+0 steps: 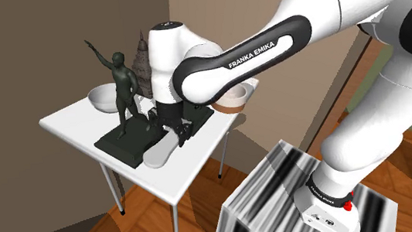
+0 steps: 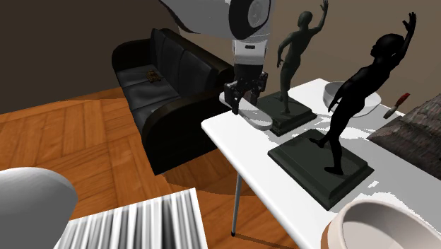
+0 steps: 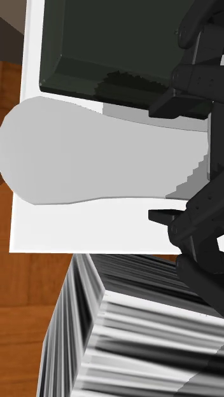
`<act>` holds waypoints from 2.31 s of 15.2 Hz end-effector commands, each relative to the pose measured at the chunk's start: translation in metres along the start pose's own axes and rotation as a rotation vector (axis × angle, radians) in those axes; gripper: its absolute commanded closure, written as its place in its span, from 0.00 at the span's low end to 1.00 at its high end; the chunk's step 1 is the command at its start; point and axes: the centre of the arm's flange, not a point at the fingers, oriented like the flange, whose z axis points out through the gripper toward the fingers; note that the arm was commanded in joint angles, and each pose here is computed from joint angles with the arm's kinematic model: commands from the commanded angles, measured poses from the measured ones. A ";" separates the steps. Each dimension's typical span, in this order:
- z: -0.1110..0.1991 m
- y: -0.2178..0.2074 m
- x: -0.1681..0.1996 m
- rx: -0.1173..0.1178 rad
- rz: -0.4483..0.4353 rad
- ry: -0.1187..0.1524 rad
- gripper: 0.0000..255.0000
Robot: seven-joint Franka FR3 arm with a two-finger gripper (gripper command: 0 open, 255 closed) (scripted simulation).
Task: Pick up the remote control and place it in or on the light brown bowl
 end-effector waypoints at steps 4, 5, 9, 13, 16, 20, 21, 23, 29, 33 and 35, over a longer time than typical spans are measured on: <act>-0.026 0.000 -0.001 0.000 0.000 -0.001 1.00; -0.031 0.000 -0.001 0.000 0.000 -0.001 1.00; -0.053 -0.001 -0.001 0.000 0.000 -0.001 1.00; -0.074 -0.001 -0.001 0.000 0.000 -0.001 1.00; -0.081 0.001 0.012 0.000 0.000 -0.001 1.00; -0.082 0.009 0.064 0.000 0.000 -0.001 1.00; -0.083 0.011 0.077 0.000 0.000 -0.001 1.00; -0.083 0.015 0.103 0.000 0.000 -0.001 1.00; -0.086 0.026 0.182 0.000 0.000 -0.001 1.00; -0.087 0.034 0.234 0.000 0.000 -0.001 1.00; -0.088 0.038 0.260 0.000 0.000 -0.001 1.00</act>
